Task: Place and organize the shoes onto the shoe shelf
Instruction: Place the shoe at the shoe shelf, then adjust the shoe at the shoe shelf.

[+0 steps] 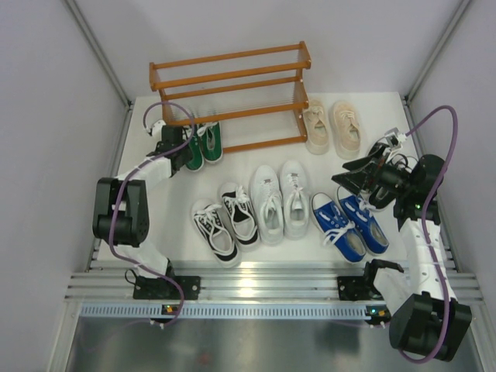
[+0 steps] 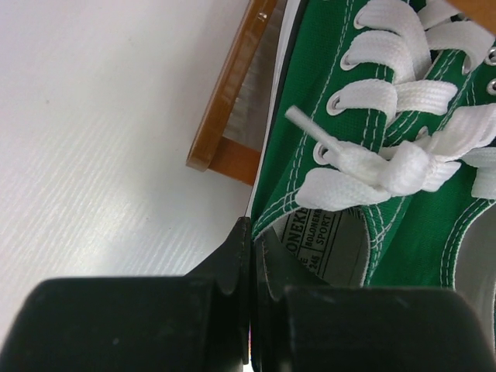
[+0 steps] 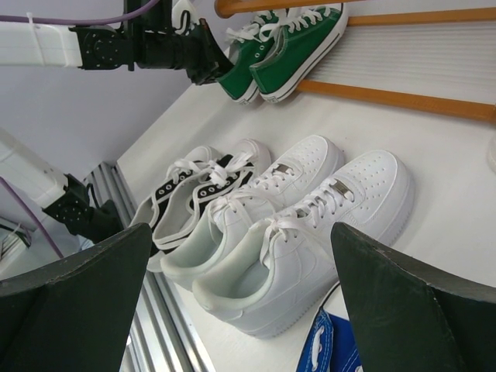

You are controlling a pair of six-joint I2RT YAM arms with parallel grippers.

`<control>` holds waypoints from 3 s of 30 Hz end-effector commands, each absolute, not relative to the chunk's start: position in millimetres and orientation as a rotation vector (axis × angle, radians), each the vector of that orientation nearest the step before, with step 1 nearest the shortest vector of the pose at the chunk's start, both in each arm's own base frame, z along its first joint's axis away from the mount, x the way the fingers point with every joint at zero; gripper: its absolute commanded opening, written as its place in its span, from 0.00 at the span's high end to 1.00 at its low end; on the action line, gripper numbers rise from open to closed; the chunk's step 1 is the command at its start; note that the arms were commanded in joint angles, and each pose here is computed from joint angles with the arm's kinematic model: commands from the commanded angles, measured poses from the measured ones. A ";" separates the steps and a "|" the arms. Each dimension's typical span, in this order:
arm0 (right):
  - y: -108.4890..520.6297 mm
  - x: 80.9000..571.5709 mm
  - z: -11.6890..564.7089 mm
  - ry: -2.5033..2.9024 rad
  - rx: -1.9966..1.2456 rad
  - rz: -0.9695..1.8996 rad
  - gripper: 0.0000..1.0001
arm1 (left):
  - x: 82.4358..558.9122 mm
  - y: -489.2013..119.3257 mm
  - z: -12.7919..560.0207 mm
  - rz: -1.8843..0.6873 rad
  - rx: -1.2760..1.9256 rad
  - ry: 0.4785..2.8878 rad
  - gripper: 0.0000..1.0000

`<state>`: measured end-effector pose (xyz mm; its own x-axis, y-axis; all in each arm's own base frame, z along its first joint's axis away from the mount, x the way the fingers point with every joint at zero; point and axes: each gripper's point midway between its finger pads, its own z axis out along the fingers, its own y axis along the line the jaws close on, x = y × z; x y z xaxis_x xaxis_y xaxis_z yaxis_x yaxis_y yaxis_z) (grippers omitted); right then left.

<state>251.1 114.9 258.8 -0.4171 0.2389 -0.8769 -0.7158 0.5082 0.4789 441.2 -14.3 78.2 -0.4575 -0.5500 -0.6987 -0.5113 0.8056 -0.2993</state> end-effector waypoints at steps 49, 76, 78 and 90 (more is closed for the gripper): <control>108.8 252.9 287.5 1.605 -0.485 1.042 0.01 | 442.1 -34.1 182.5 -0.266 -0.416 1.968 0.44; 108.8 253.1 286.3 1.605 -0.487 1.047 0.01 | 451.6 -150.7 188.0 -0.296 0.046 2.011 0.56; 108.9 252.9 286.3 1.605 -0.489 1.049 0.01 | 460.0 -149.1 179.6 -0.238 0.046 2.023 0.56; 108.7 254.0 285.0 1.610 -0.487 1.055 0.01 | 485.0 -136.5 139.4 -0.039 0.036 2.040 0.56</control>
